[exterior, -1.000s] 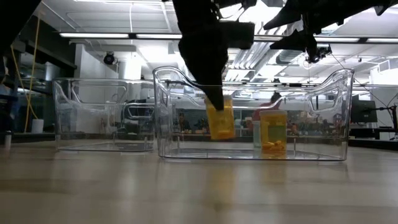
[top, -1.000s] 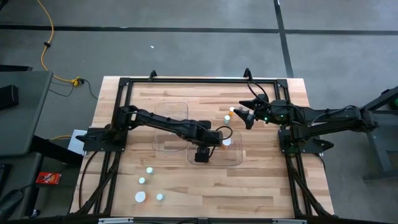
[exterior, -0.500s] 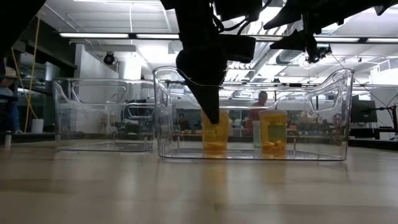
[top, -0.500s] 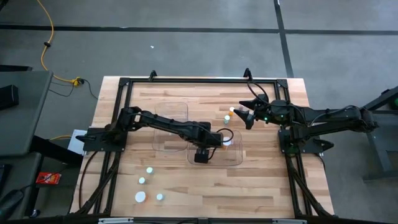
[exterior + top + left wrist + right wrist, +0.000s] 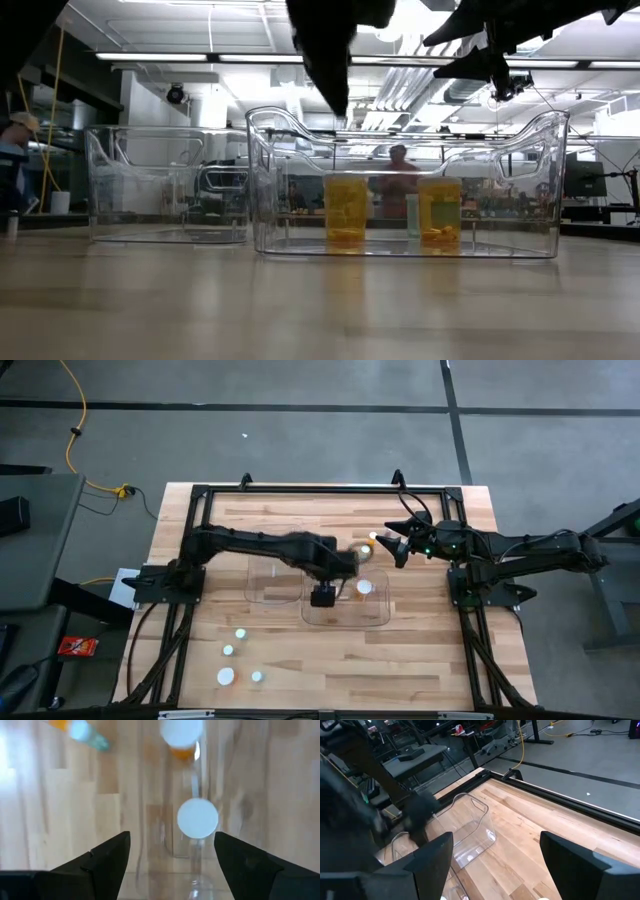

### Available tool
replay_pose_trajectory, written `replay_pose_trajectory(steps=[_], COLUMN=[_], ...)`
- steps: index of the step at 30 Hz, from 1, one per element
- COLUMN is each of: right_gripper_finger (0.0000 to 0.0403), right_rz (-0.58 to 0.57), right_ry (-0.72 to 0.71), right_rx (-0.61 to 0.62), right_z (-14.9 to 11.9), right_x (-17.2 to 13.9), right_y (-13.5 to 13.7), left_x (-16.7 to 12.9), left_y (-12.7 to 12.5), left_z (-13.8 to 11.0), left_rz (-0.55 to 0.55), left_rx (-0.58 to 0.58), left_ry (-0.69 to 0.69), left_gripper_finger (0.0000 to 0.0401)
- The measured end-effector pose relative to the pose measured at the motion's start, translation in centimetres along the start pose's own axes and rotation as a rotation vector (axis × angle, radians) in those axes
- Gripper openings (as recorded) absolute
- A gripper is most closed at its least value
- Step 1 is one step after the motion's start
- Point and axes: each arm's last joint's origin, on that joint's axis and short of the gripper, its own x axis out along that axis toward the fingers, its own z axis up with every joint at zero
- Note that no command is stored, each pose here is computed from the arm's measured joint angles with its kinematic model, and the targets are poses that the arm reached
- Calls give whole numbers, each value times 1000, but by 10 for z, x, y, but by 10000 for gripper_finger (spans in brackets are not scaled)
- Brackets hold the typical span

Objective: Pick and place medicine bottles into bin by pill shape (circle, oval)
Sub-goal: Put the top blue capsule bottle into the right transparent bin

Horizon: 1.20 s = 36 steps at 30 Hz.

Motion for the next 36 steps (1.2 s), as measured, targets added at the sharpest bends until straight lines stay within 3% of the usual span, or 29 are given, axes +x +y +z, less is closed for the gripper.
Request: replay_pose_trajectory(steps=[7,15,21,25,31,36], right_gripper_finger=[291,291,291,291,291,291], right_rz=[0,0,0,1,13,45], right_ry=[1,0,0,-2,-23,-77], right_rx=[1,-2,2,32,76,164], right_z=[0,0,0,0,2,8], right_x=[0,0,0,0,0,0], right_y=[0,0,0,0,1,4], left_x=[-80,-132,-138,-133,-121,-112], left_y=[21,-3,-29,-36,-32,-25], left_z=[-19,-98,-164,-195,-221,-228], left_rz=[-37,-105,-100,-71,-87,-47], left_rx=[-213,-381,-474,-509,-518,-499], left_ry=[-389,-782,-957,-1041,-1082,-1065], left_gripper_finger=[279,280,280,280,280,280])
